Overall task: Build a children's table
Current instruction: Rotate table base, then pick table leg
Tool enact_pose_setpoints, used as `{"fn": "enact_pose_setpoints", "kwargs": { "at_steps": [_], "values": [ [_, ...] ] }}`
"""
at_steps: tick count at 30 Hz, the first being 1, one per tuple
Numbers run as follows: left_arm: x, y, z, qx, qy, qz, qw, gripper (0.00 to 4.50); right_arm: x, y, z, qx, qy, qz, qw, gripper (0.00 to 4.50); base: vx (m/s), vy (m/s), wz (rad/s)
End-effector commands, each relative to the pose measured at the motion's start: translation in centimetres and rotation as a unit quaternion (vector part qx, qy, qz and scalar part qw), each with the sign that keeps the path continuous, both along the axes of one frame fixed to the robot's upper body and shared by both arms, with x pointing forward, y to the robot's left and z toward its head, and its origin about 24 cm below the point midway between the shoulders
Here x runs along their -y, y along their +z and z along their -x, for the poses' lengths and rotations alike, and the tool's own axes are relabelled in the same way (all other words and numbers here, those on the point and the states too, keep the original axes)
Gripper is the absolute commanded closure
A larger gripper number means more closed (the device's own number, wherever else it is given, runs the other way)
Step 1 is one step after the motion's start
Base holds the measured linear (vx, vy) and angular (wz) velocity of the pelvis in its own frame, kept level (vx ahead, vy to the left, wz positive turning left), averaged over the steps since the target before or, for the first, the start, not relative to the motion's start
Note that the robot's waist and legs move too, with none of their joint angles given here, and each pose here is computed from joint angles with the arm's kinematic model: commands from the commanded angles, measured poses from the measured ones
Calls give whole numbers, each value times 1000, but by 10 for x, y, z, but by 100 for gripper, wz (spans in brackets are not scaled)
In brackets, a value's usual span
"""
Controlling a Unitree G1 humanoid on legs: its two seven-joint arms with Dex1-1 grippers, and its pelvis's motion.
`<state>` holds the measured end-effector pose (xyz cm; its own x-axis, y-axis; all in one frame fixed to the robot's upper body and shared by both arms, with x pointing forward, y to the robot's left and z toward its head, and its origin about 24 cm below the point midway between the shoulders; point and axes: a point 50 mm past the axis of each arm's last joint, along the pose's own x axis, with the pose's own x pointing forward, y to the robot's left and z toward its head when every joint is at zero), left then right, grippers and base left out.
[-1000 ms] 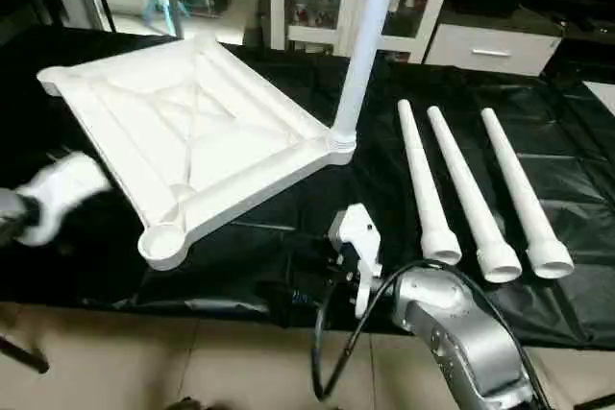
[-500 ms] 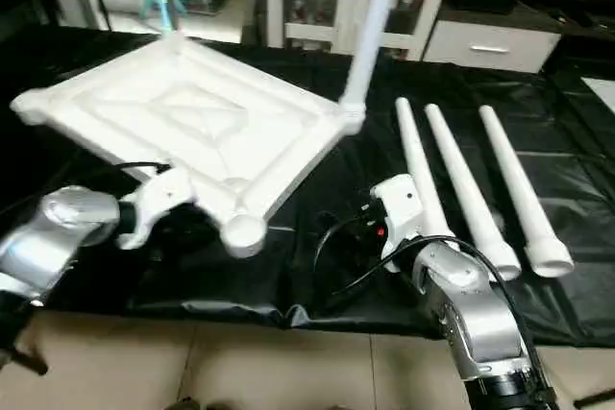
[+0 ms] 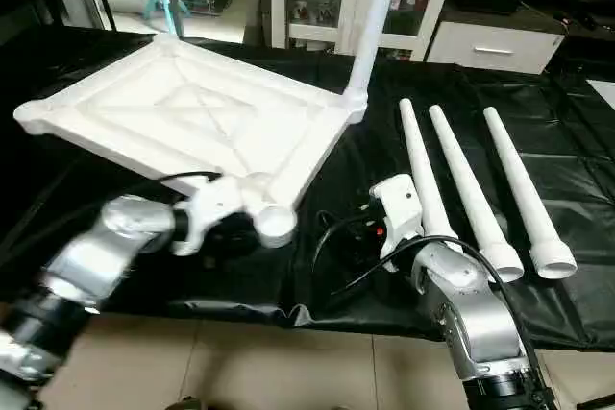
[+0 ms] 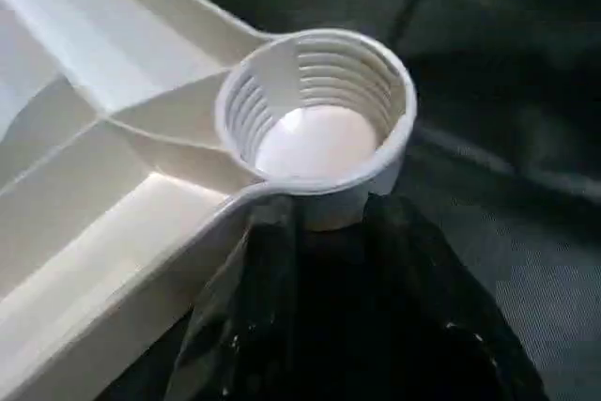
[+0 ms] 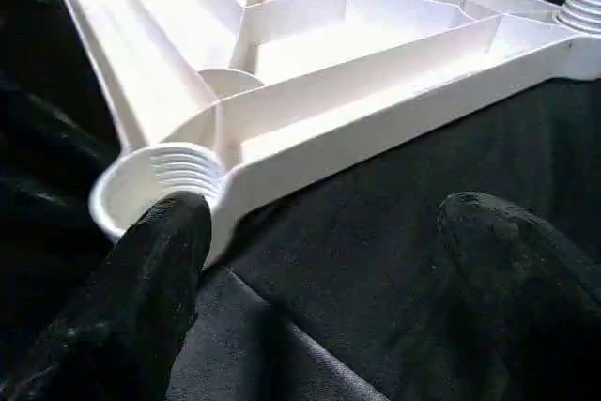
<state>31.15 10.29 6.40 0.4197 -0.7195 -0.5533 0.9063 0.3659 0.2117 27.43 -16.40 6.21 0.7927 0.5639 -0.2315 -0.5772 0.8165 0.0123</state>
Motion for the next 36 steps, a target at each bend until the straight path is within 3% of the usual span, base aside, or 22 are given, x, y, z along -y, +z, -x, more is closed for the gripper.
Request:
{"fn": "enact_pose_setpoints", "kwargs": {
  "at_steps": [1, 2, 5, 11, 14, 15, 17, 18, 23, 24, 27, 28, 33, 36],
  "values": [
    [11, 9, -4, 26, -14, 14, 999, 316, 3, 4, -4, 14, -7, 3, 1000, 25, 0, 0, 0],
    [23, 11, -3, 27, -14, 50, 998, 316, 2, 5, -3, 16, -8, 2, 1000, 25, 0, 0, 0],
    [26, 13, -1, 31, -18, 57, 998, 316, 3, 6, -3, 18, -11, 1, 1000, 25, 0, 0, 0],
    [9, 30, 5, 40, -9, 84, 996, 316, 10, 15, -6, 30, -35, -4, 999, 25, 0, 0, 0],
    [-4, 45, 15, 42, -14, 107, 993, 316, 21, 22, -15, 28, -92, 7, 995, 25, 0, 0, 0],
    [-12, 54, 22, 38, -16, 124, 991, 316, 32, 24, -25, 2, -146, 3, 989, 25, 0, 0, 0],
    [-12, 54, 22, 38, -16, 124, 991, 313, 32, 24, -25, 2, -146, 3, 989, 12, 0, 0, 0],
    [-13, 60, 22, 41, -9, 150, 988, 313, 41, 23, -34, -20, -179, 14, 984, 12, 0, 0, 0],
    [-12, 65, 21, 47, -3, 175, 984, 313, 53, 21, -48, -45, -218, 46, 974, 12, 0, 0, 0],
    [-8, 66, 21, 44, -12, 175, 984, 313, 62, 19, -59, -70, -248, 71, 964, 12, 0, 0, 0],
    [-4, 66, 22, 41, -22, 170, 984, 313, 68, 16, -67, -100, -266, 93, 954, 12, 0, 0, 0],
    [-1, 67, 23, 37, -32, 167, 985, 313, 74, 12, -72, -136, -283, 103, 944, 12, 0, 0, 0],
    [5, 70, 26, 31, -48, 164, 985, 313, 79, 2, -75, -196, -299, 127, 925, 12, 0, 0, 0],
    [6, 70, 29, 26, -61, 155, 986, 313, 77, -13, -70, -259, -282, 124, 915, 12, 0, 0, 0]
  ]
}}
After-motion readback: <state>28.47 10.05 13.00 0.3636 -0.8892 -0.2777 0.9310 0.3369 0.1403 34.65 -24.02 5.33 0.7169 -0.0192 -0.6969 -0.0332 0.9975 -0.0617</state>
